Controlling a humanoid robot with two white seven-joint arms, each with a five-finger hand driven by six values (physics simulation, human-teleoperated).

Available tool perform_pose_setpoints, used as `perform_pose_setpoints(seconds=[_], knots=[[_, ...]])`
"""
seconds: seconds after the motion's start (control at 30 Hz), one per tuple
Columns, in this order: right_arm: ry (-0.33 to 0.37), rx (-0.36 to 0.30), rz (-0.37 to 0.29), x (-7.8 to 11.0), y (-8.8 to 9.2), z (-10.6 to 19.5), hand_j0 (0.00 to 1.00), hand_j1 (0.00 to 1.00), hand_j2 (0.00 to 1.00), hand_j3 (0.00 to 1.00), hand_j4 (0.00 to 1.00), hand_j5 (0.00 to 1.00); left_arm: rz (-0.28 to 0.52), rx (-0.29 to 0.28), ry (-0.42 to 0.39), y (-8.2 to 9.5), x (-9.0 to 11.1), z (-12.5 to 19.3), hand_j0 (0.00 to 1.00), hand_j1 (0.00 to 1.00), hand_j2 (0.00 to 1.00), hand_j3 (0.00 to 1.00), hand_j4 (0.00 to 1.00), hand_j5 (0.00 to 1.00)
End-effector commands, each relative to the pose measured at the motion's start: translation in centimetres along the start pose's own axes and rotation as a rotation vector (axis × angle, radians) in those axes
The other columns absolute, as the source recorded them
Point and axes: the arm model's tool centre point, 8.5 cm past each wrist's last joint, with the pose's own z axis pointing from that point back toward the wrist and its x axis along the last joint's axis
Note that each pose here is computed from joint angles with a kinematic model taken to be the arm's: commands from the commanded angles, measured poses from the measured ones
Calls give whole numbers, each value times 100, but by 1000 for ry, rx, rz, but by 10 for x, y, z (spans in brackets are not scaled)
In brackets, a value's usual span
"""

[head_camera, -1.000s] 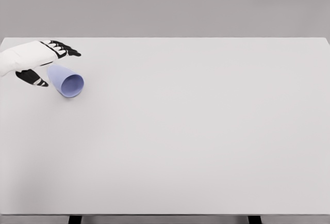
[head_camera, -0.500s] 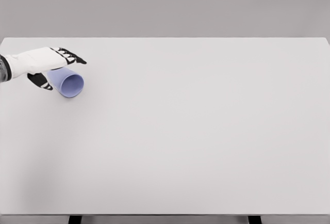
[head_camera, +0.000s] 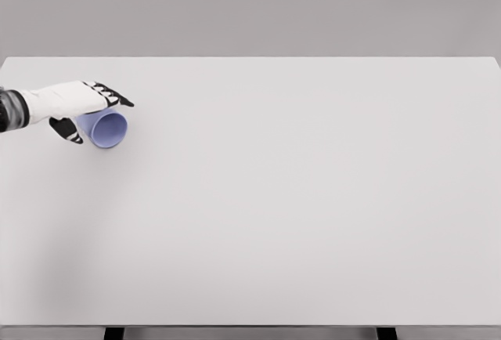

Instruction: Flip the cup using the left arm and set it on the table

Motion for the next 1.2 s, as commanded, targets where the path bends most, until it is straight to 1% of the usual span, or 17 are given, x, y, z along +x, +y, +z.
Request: perform_pose_setpoints(seconds=[0.0, 0.27, 0.37, 0.47, 0.73, 0.87, 0.93, 1.03, 1.1, 1.17], knots=[[1, 0, 1, 0, 0, 0, 100, 100, 100, 100, 100, 100, -1, -9, 5, -2, 1, -4, 100, 100, 100, 100, 100, 100], [-1, 0, 0, 0, 0, 0, 100, 100, 100, 100, 100, 100, -9, -21, 14, -3, 0, -6, 100, 100, 100, 100, 100, 100], [1, 0, 0, 0, 0, 0, 100, 100, 100, 100, 100, 100, -11, -34, 22, -6, -2, -8, 100, 100, 100, 100, 100, 100], [-1, 0, 0, 0, 0, 0, 100, 100, 100, 100, 100, 100, -27, -36, 33, -1, -3, -10, 100, 100, 100, 100, 100, 100], [-1, 0, 0, 0, 0, 0, 100, 100, 100, 100, 100, 100, -36, -45, 36, -2, -1, -13, 100, 100, 100, 100, 100, 100], [1, 0, 0, 0, 0, 0, 100, 100, 100, 100, 100, 100, -35, -49, 24, -4, 3, -18, 100, 100, 100, 100, 100, 100], [-1, 0, 0, 0, 0, 0, 100, 100, 100, 100, 100, 100, -33, -51, 26, -5, 2, -18, 95, 95, 95, 95, 95, 95], [1, 0, 0, 0, 0, 0, 100, 100, 100, 100, 100, 100, -29, -59, 26, -8, 2, -19, 92, 92, 92, 92, 92, 92], [1, 0, 0, 0, 0, 0, 100, 100, 100, 100, 100, 100, -28, -60, 25, -8, 2, -19, 86, 86, 86, 86, 86, 86], [-1, 0, 0, 0, 0, 0, 100, 100, 100, 100, 100, 100, -25, -61, 25, -9, 2, -19, 85, 85, 85, 85, 85, 85]])
